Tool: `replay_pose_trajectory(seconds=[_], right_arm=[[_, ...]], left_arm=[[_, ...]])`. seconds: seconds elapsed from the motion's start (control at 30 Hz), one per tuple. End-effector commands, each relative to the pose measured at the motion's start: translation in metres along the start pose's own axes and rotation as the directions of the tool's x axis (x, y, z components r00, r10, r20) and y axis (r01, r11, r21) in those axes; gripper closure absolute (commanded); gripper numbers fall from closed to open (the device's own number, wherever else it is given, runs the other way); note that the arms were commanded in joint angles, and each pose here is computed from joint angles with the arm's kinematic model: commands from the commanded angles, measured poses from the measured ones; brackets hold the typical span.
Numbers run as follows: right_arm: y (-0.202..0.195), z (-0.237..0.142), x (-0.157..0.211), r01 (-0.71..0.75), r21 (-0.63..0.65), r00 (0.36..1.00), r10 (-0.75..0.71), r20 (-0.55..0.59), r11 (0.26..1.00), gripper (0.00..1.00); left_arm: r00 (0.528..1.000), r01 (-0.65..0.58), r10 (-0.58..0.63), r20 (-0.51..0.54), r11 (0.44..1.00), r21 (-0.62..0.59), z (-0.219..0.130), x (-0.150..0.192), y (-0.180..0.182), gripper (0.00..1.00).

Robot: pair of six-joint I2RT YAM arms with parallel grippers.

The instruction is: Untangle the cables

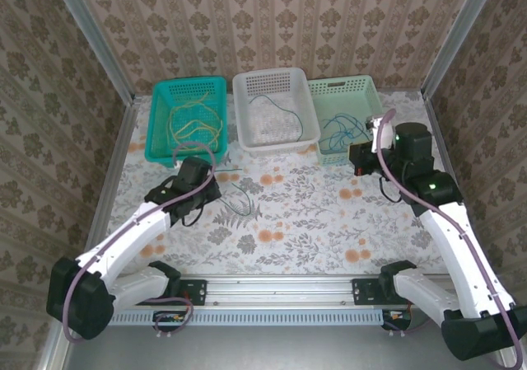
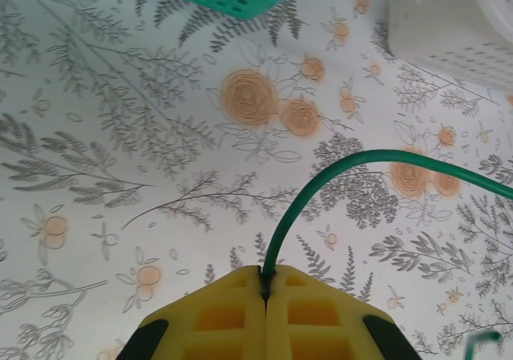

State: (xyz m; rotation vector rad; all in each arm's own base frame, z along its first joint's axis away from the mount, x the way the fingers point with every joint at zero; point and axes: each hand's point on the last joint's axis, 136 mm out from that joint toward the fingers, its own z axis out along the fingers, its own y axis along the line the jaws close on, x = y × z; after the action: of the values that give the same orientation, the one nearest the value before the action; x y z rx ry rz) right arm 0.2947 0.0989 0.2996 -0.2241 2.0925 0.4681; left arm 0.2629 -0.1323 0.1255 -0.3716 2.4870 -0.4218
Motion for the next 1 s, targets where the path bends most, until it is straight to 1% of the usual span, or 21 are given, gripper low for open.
replay_pose_trajectory(seconds=[0.0,0.07,0.17,0.3,0.4,0.47,0.57,0.6,0.63,0.67,0.7,0.73,0.8,0.83,0.9,0.93,0.97], right_arm=[[-0.006,-0.006,0.021,-0.039,0.03,0.995,0.042,-0.089,0.999,1.0],[0.005,0.001,0.03,-0.088,-0.045,0.99,0.082,-0.118,0.995,1.0],[0.017,0.017,0.059,-0.167,-0.101,0.971,0.145,-0.191,0.981,1.0],[0.043,0.029,0.101,-0.164,-0.16,0.952,0.114,-0.283,0.973,1.0],[0.055,0.033,0.125,-0.184,-0.17,0.933,0.118,-0.339,0.968,1.0],[0.051,0.035,0.137,-0.187,-0.136,0.925,0.128,-0.359,0.973,1.0],[0.028,0.041,0.151,-0.162,-0.02,0.919,0.143,-0.366,0.987,1.0],[0.02,0.044,0.155,-0.16,0.025,0.914,0.158,-0.373,0.987,0.98],[0.014,0.046,0.159,-0.155,0.062,0.908,0.168,-0.383,0.986,0.93],[0.012,0.049,0.162,-0.153,0.079,0.901,0.172,-0.397,0.985,0.92],[0.01,0.052,0.164,-0.152,0.09,0.895,0.176,-0.411,0.984,0.86],[0.009,0.054,0.164,-0.153,0.103,0.89,0.183,-0.417,0.983,0.68],[0.004,0.057,0.16,-0.142,0.136,0.89,0.187,-0.417,0.981,0.39],[0.001,0.057,0.158,-0.135,0.156,0.891,0.188,-0.413,0.979,0.33],[-0.004,0.053,0.15,-0.123,0.19,0.897,0.191,-0.398,0.974,0.3],[-0.008,0.051,0.146,-0.118,0.215,0.901,0.196,-0.387,0.969,0.24],[-0.012,0.048,0.145,-0.112,0.241,0.899,0.201,-0.388,0.964,0.12]], left_arm=[[1.0,-0.011,0.011,-0.014,1.0,-0.028,-0.005,0.005,0.016,1.0],[1.0,-0.01,0.01,-0.004,1.0,-0.015,-0.008,0.003,0.015,1.0],[1.0,-0.007,0.006,0.007,1.0,0.022,-0.011,-0.003,0.005,1.0],[1.0,-0.008,0.006,0.029,0.996,0.086,-0.011,-0.012,-0.017,1.0],[0.999,-0.027,0.023,0.032,0.994,0.109,-0.01,-0.016,-0.032,1.0],[0.999,-0.042,0.038,0.033,0.992,0.12,-0.009,-0.018,-0.041,1.0],[0.998,-0.053,0.048,0.04,0.989,0.138,-0.008,-0.022,-0.052,1.0],[0.998,-0.057,0.052,0.042,0.988,0.143,-0.008,-0.023,-0.056,1.0],[0.997,-0.065,0.059,0.043,0.987,0.147,-0.008,-0.023,-0.06,1.0],[0.997,-0.07,0.064,0.047,0.986,0.149,-0.008,-0.024,-0.062,1.0],[0.996,-0.079,0.072,0.051,0.986,0.15,-0.008,-0.025,-0.066,1.0],[0.996,-0.085,0.078,0.053,0.985,0.153,-0.009,-0.026,-0.069,1.0],[0.995,-0.095,0.086,0.058,0.982,0.163,-0.009,-0.027,-0.077,1.0],[0.994,-0.101,0.092,0.06,0.981,0.167,-0.009,-0.028,-0.08,1.0],[0.993,-0.111,0.102,0.06,0.979,0.169,-0.008,-0.028,-0.085,1.0],[0.993,-0.111,0.103,0.055,0.979,0.17,-0.007,-0.027,-0.087,1.0],[0.993,-0.113,0.105,0.053,0.979,0.17,-0.006,-0.026,-0.089,1.0]])
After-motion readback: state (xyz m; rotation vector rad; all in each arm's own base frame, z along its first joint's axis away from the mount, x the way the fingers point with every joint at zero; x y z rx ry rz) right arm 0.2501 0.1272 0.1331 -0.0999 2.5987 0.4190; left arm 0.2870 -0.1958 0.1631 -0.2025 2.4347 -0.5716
